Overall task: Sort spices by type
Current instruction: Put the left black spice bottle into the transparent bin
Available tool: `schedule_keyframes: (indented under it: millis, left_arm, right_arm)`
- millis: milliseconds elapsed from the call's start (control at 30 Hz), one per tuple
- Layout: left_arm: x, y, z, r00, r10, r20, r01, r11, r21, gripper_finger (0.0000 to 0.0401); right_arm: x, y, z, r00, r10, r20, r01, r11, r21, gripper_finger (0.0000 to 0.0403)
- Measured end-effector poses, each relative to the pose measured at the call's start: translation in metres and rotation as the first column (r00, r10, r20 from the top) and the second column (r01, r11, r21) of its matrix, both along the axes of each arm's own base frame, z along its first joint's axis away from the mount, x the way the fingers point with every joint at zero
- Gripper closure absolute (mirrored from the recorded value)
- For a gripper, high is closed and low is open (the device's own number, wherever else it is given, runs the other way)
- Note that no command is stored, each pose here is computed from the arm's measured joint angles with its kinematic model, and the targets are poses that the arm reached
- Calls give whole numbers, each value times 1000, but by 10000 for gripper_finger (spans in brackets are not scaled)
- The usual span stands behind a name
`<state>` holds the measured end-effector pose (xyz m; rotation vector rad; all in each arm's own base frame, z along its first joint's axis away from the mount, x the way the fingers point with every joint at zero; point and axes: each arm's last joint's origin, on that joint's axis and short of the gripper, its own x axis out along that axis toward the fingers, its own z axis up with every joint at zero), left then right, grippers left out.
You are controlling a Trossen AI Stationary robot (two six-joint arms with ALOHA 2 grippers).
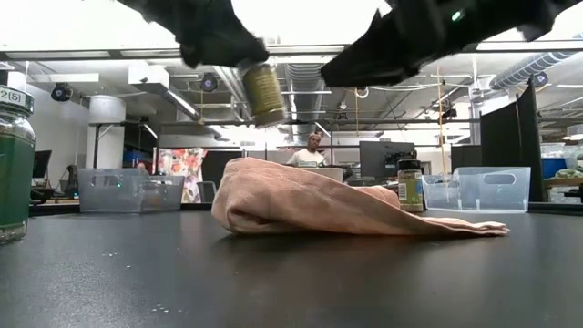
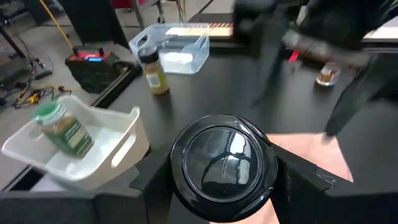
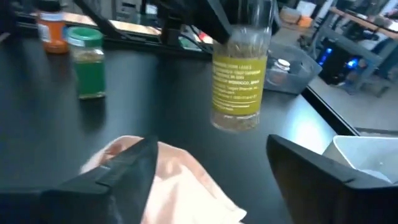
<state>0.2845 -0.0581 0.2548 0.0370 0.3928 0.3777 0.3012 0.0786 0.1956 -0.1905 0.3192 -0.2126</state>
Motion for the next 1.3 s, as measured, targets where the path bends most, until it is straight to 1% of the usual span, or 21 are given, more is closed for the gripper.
schedule_keyframes:
  millis: [133,267,400,600,700,800,967,1067,1133,1300]
  left_arm:
    - [21,-6,5,1000,-18,-15,19,999,42,206]
    - [40,-11,7,999,-38,-38,42,995,92,206]
    - [49,-13,7,998,-45,-47,50,993,108,206]
    - [50,-13,5,998,-37,-49,42,993,107,206]
    - [51,-13,6,999,-36,-35,40,994,102,206]
    - [51,-13,6,999,-37,-30,40,994,101,206]
    - [51,-14,7,999,-41,-27,44,994,102,202]
    - [51,-14,7,999,-42,-26,45,993,108,188]
    - [52,-14,7,999,-41,-24,43,994,105,175]
    - [52,-13,7,999,-34,-23,37,994,105,143]
  right_arm:
    - [15,-10,-13,999,-46,-25,46,999,-3,67]
    - [25,-16,-21,996,-67,-52,65,998,-26,52]
    - [27,-16,-22,996,-63,-58,60,997,-43,54]
    - [26,-16,-16,998,-56,-43,54,997,-55,74]
    - [26,-16,-15,997,-56,-44,54,997,-59,92]
    - [26,-16,-14,998,-56,-33,54,996,-65,122]
    - [27,-17,-12,998,-60,-10,59,996,-64,199]
    - [28,-17,-12,998,-59,-4,59,996,-60,251]
    - [28,-18,-12,998,-56,-4,55,997,-60,278]
    - [28,-18,-12,998,-55,-6,55,997,-59,282]
